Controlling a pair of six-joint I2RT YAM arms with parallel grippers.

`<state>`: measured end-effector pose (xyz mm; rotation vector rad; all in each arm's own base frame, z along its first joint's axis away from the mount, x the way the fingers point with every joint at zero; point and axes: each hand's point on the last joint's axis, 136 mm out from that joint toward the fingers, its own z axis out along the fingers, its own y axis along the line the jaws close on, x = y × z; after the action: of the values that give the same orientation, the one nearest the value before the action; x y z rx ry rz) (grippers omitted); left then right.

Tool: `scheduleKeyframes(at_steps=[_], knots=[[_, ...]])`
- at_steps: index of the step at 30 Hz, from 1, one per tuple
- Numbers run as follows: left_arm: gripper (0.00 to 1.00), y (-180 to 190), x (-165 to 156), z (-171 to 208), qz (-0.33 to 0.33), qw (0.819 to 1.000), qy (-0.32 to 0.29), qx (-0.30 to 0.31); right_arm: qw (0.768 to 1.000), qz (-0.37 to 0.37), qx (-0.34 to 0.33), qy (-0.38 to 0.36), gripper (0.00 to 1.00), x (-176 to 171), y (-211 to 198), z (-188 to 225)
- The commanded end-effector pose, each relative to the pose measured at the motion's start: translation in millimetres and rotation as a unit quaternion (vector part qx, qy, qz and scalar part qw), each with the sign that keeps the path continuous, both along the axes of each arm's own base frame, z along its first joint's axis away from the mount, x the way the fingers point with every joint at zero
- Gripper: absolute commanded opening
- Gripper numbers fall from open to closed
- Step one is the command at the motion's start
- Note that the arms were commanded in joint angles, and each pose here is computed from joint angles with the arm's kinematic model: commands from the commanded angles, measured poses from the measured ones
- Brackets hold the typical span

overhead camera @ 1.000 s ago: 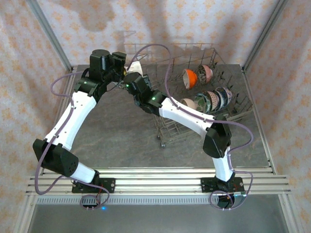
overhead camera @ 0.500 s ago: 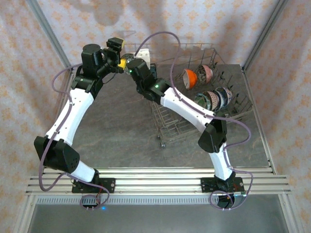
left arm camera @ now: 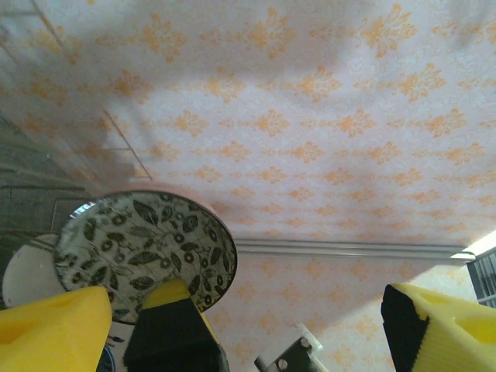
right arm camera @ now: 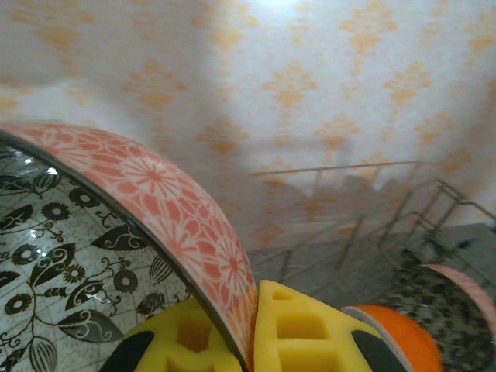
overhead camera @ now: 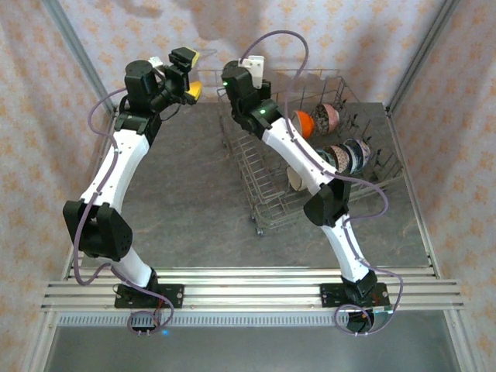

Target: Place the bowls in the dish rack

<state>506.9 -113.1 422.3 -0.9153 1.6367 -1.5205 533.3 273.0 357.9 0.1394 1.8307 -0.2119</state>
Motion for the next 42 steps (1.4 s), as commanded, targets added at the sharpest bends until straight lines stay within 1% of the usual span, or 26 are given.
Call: scheduleKeyframes(at_steps=[1, 4, 9, 12, 14, 16, 20, 26, 35, 42], knots=[[0.89, 7.2, 3.1, 3.7, -0.024, 0.999, -0.035, 0.014, 0.997, -0.071, 0.000, -0.037, 0.01, -8.1, -40.3, 38.5], [0.89, 22.3, 4.8, -21.4, -0.022, 0.998, -0.019, 0.047, 0.993, -0.113, -0.039, -0.020, 0.01, -14.5, -63.4, 33.9], [0.89, 43.8, 2.7, -73.2, -0.007, 0.992, 0.032, 0.124, 0.978, -0.183, -0.093, 0.023, 0.01, -33.2, -96.8, 8.0], [0.89, 52.2, -1.0, -105.0, -0.009, 0.981, 0.062, 0.182, 0.968, -0.215, -0.123, 0.036, 0.01, -42.7, -108.7, -7.5], [0.89, 57.8, -4.9, -129.4, -0.013, 0.971, 0.090, 0.220, 0.965, -0.220, -0.134, 0.046, 0.01, -44.2, -110.4, -19.5], [0.89, 61.2, -9.1, -152.3, -0.017, 0.963, 0.116, 0.242, 0.962, -0.224, -0.144, 0.055, 0.01, -44.9, -111.3, -29.0], [0.89, 58.7, -8.8, -186.3, -0.036, 0.959, 0.146, 0.238, 0.955, -0.232, -0.169, 0.069, 0.01, -44.0, -112.6, -46.1], [0.89, 55.6, -6.7, -206.4, -0.054, 0.955, 0.160, 0.243, 0.950, -0.231, -0.192, 0.089, 0.01, -39.0, -108.4, -70.4], [0.89, 56.9, -10.1, -220.9, -0.067, 0.946, 0.177, 0.263, 0.940, -0.240, -0.219, 0.104, 0.01, -40.2, -111.1, -91.1], [0.89, 55.8, -7.7, -223.4, -0.072, 0.946, 0.179, 0.262, 0.935, -0.239, -0.240, 0.105, 0.01, -40.6, -105.0, -99.0]])
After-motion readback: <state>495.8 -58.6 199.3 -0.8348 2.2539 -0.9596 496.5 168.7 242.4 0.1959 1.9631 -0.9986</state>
